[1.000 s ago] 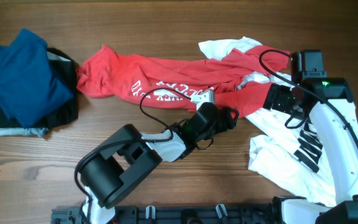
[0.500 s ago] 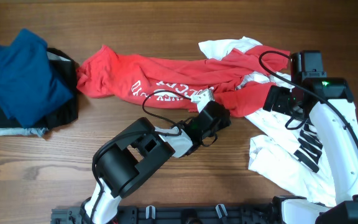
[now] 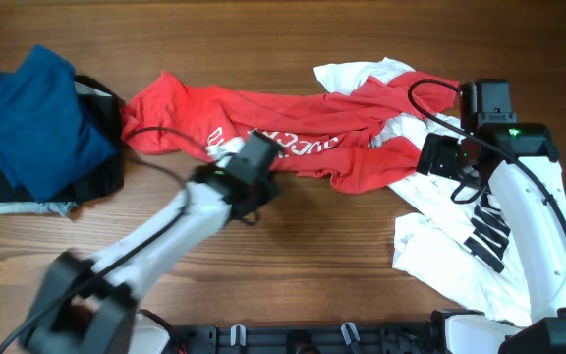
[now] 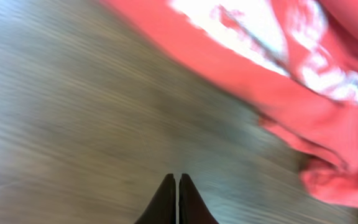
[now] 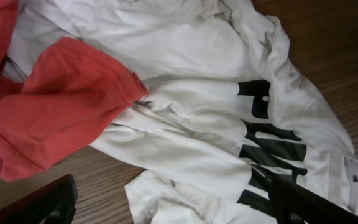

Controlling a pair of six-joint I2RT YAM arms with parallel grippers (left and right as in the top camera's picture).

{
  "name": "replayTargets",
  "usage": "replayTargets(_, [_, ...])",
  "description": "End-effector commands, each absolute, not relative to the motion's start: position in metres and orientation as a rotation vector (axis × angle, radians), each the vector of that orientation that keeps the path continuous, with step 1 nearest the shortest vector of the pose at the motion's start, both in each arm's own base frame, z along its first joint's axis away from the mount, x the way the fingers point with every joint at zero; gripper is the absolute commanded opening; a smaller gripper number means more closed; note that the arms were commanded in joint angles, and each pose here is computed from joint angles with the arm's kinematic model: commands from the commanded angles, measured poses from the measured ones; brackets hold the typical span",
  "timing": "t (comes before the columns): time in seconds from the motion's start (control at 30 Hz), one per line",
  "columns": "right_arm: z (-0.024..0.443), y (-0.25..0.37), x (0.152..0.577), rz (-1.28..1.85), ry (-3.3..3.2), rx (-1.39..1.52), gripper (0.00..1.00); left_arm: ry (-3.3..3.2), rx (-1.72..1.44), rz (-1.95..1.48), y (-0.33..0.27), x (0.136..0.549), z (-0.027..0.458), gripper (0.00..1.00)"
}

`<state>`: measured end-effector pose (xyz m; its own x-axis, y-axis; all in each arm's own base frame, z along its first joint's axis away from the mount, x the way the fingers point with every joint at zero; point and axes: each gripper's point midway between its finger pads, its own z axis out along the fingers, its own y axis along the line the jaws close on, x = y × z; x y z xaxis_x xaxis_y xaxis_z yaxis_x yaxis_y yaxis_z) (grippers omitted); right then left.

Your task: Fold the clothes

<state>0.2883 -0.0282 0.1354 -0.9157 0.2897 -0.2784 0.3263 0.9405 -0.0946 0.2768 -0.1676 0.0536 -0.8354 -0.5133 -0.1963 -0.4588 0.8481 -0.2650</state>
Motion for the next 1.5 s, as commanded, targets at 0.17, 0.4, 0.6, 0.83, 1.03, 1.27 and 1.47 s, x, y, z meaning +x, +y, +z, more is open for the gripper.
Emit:
replayTargets(0.17, [0.124,-0.025,0.287,-0.185,2.886,0.433,1.0,2.753,-0.669,-0.68,-0.217,0.282,0.078,0.6])
replayTargets(0.4, [0.125,-0.025,0.287,-0.177,2.871,0.5,1.0,2.784,-0.494,-0.843,-0.306,0.272,0.032,0.65])
replayTargets(0.6, [0.124,-0.025,0.287,-0.176,2.87,0.512,1.0,2.837,-0.537,-0.939,-0.358,0.242,-0.011,0.69])
replayTargets(0.83, [0.124,-0.025,0.285,-0.179,2.878,0.51,1.0,2.779,-0.711,-0.951,-0.376,0.24,-0.047,0.69])
replayTargets(1.03, [0.124,-0.025,0.283,-0.181,2.884,0.509,1.0,2.611,-0.775,-0.848,-0.358,0.274,-0.05,0.63])
replayTargets(1.27, [0.124,-0.025,0.281,-0.184,2.892,0.507,1.0,2.488,-0.883,-0.788,-0.33,0.311,-0.047,0.62])
replayTargets(1.47, [0.124,-0.025,0.281,-0.184,2.891,0.508,1.0,2.472,-0.913,-0.793,-0.323,0.32,-0.046,0.28])
